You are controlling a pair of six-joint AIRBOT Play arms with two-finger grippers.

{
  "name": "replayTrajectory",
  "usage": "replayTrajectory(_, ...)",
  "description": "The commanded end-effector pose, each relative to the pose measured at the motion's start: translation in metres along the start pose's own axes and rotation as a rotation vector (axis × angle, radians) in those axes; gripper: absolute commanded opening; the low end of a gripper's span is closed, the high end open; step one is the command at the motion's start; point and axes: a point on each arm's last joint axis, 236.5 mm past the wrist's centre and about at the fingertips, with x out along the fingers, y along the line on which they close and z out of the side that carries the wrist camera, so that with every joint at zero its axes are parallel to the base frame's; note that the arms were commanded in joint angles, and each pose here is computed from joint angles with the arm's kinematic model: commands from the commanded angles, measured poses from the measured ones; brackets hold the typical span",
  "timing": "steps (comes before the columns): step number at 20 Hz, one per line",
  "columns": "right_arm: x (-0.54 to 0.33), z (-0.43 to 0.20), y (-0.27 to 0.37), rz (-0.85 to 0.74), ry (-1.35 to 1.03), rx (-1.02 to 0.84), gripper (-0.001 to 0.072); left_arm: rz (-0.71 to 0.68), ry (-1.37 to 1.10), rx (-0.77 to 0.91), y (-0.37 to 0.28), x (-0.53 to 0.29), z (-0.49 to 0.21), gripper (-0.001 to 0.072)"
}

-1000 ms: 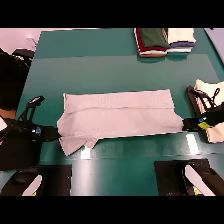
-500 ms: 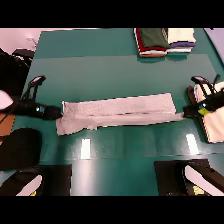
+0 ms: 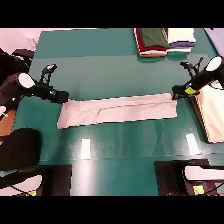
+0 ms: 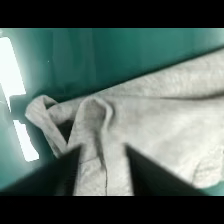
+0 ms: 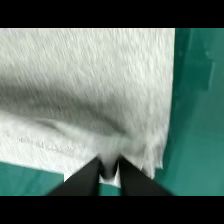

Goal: Fold the shirts.

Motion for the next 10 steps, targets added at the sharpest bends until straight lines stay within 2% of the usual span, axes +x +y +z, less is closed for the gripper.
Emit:
replayTrajectory(1, -0.003, 0.032, 0.015, 0.151, -0.068, 0.039, 0.0383, -0.001, -0.029, -0.021, -0.001, -0.001, 0.016, 0.0426)
replayTrajectory(5, -0.012, 0.017, -0.016, 0.206, -0.091, 0.089, 0.0389, -0.068, 0.016, -0.026, -0.021, -0.018, 0.016, 0.0425)
replayTrajectory(7, -0.001, -0.004, -0.045, 0.218, -0.07, 0.186, 0.0543, -0.134, 0.012, -0.059, -0.037, -0.019, 0.018, 0.0415)
replayTrajectory(8, 0.005, -0.013, -0.054, 0.244, -0.06, 0.224, 0.0543, -0.17, 0.0, -0.078, -0.045, -0.02, 0.021, 0.0202)
replayTrajectory(9, 0.013, -0.02, -0.059, 0.285, -0.054, 0.252, 0.0543, -0.204, -0.019, -0.076, -0.053, -0.022, 0.026, 0.0033)
replayTrajectory(10, 0.02, -0.024, -0.06, 0.322, -0.042, 0.282, 0.0541, -0.233, -0.041, -0.083, -0.059, -0.023, 0.032, 0.002)
